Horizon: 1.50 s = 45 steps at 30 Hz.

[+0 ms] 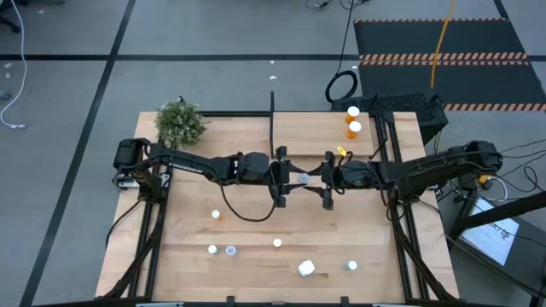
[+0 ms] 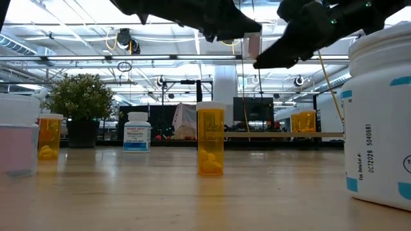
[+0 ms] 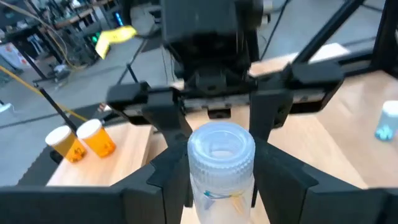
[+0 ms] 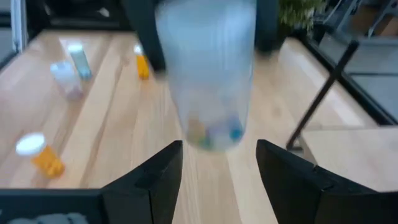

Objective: Pick and place medicine bottles onto shelf by color
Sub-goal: Put the right transparent pill bottle on the shelf

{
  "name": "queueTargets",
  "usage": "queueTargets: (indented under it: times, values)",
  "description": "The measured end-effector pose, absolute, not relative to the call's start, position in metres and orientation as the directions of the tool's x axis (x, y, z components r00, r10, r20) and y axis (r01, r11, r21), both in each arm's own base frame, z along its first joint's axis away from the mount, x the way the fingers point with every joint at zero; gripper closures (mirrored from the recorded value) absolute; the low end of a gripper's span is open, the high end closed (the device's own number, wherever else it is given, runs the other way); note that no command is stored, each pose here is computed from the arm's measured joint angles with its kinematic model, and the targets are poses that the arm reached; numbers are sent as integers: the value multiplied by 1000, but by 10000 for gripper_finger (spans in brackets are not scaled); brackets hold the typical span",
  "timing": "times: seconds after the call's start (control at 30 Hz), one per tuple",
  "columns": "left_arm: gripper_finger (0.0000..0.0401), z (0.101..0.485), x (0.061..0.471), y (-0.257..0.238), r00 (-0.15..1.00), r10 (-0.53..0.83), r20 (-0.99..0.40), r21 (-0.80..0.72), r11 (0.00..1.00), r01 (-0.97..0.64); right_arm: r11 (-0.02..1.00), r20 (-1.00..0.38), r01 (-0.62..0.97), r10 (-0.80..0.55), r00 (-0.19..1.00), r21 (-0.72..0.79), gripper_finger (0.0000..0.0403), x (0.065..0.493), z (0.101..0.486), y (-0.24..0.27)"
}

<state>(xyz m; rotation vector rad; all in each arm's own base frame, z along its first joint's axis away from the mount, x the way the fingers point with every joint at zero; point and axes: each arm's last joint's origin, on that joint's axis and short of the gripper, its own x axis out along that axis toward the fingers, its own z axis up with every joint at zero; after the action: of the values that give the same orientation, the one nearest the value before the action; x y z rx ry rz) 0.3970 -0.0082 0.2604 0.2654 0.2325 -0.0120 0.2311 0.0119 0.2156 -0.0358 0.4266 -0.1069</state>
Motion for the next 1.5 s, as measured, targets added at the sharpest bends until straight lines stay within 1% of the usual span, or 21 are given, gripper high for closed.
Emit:
queueTargets:
  times: [0.17, 0.23, 0.3, 0.4, 0.57, 0.8, 0.93, 1.1, 1.33, 1.5]
  values:
    - [254, 264, 398, -8, 981, 18, -191, 253, 967, 31, 994, -459, 100, -109, 882, -45, 202, 219, 219, 11]
    - [261, 264, 398, -8, 982, 18, -190, 253, 967, 31, 996, -481, 79, -87, 872, -36, 202, 212, 221, 11]
    - [260, 265, 398, -8, 984, 18, -177, 253, 967, 28, 997, -502, 73, -73, 862, -20, 202, 204, 223, 11]
    - [247, 269, 399, -8, 989, 18, -145, 253, 967, 19, 997, -518, 76, -65, 853, 1, 202, 191, 228, 10]
    - [236, 272, 399, -4, 994, 12, -108, 256, 966, 17, 996, -497, 89, -64, 866, 26, 202, 171, 239, 9]
    - [259, 279, 399, 18, 999, -22, -36, 248, 968, 30, 995, -458, 89, -63, 887, 34, 202, 148, 251, 7]
    - [257, 286, 400, 34, 999, -40, -27, 233, 971, 46, 997, -444, 76, -65, 894, 9, 202, 140, 254, 7]
    - [242, 305, 403, 59, 1000, 15, 5, 231, 973, -16, 997, -429, 54, -69, 901, -47, 202, 136, 256, 6]
    - [258, 340, 412, 103, 989, 100, 106, 247, 961, -123, 979, -421, 111, -174, 890, -171, 202, 136, 256, 3]
    - [250, 349, 430, 139, 990, 64, 128, 211, 973, -90, 972, -424, 115, -193, 885, -203, 202, 134, 256, 2]
